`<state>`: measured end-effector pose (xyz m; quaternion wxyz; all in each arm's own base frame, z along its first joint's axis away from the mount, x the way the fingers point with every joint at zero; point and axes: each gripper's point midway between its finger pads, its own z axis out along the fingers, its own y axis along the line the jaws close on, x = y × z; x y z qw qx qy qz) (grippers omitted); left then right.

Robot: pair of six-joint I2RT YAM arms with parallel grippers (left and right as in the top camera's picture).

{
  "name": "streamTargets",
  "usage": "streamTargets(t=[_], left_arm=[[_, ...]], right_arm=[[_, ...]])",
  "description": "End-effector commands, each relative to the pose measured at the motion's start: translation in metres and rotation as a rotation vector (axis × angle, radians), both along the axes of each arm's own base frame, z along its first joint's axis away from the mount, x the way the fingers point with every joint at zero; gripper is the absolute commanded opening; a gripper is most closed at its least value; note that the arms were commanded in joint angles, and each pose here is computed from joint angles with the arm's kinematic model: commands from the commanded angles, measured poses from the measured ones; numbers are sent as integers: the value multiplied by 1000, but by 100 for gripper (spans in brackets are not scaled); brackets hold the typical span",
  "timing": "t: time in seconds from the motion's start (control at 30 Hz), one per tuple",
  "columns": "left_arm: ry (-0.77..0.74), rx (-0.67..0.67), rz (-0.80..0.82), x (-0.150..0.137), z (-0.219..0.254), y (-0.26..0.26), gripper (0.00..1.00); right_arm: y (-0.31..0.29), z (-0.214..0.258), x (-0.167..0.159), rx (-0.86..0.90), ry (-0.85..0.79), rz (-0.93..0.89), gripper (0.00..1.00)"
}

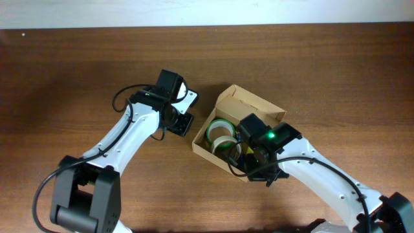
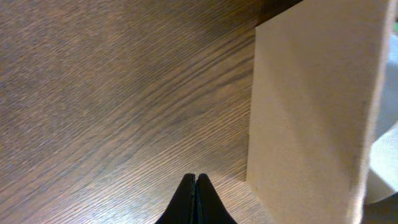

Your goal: Pack container

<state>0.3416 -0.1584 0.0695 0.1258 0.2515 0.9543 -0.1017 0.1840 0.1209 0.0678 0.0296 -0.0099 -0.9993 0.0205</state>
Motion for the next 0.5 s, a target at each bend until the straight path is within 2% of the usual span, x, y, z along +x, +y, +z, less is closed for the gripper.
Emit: streamTargets(t=[0.0, 0.47], left_arm=[[28, -57, -41, -7, -2, -9, 2], [78, -36, -152, -37, -5, -37, 2]], right_arm=[[2, -1, 1, 10, -16, -2, 4], [12, -2, 19, 45, -86, 1, 4]])
